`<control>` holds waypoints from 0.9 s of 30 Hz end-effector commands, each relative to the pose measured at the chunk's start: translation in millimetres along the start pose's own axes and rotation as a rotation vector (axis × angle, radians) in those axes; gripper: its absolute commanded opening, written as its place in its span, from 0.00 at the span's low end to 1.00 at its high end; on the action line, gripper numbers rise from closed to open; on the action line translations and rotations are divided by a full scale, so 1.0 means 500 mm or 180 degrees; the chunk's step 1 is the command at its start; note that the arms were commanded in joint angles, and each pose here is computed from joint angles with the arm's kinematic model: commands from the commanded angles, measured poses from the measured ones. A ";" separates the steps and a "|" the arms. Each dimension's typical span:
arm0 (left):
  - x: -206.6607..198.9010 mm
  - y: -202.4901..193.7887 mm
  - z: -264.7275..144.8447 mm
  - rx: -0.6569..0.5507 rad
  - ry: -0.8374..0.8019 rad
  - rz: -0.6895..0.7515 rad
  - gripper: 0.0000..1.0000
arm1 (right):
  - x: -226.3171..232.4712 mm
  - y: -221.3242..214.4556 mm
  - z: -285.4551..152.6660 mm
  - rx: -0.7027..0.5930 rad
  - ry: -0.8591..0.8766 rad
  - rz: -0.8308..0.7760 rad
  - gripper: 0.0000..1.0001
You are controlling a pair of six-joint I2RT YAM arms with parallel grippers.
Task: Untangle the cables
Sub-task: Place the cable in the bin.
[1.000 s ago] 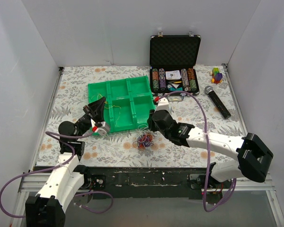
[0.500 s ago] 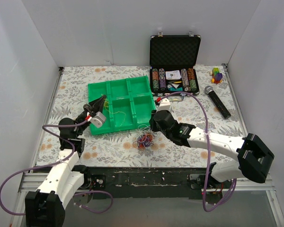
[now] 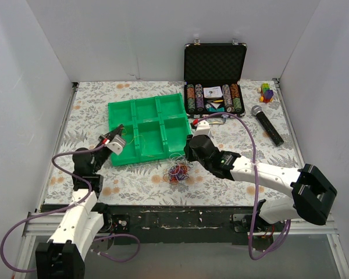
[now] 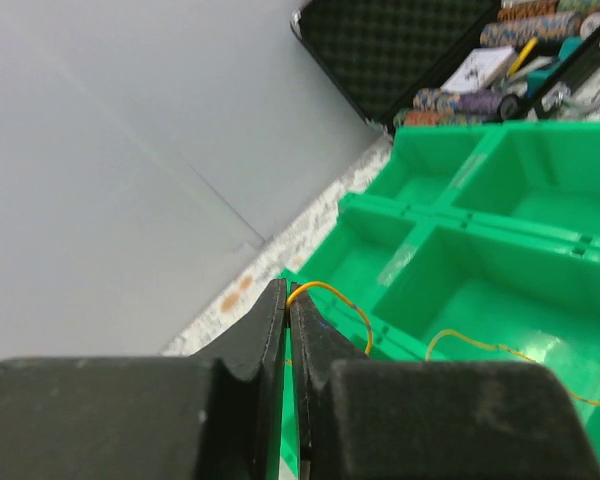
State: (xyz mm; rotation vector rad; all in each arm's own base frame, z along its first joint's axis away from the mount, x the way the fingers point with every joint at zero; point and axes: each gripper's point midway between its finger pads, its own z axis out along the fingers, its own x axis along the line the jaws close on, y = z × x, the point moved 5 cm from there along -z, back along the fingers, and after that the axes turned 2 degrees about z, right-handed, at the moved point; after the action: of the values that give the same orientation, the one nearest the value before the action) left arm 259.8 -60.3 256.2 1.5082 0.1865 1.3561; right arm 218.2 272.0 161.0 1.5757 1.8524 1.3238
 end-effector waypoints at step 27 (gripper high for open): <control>-0.052 -0.254 0.012 0.1764 -0.0650 -0.0115 0.31 | -0.002 -0.001 0.005 -0.0035 0.0051 0.0137 0.26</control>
State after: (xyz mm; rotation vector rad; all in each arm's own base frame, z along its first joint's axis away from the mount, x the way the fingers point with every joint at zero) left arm 317.9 -28.7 137.6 2.0271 0.5094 1.1735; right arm 217.6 269.1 155.0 1.6016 1.8600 1.3147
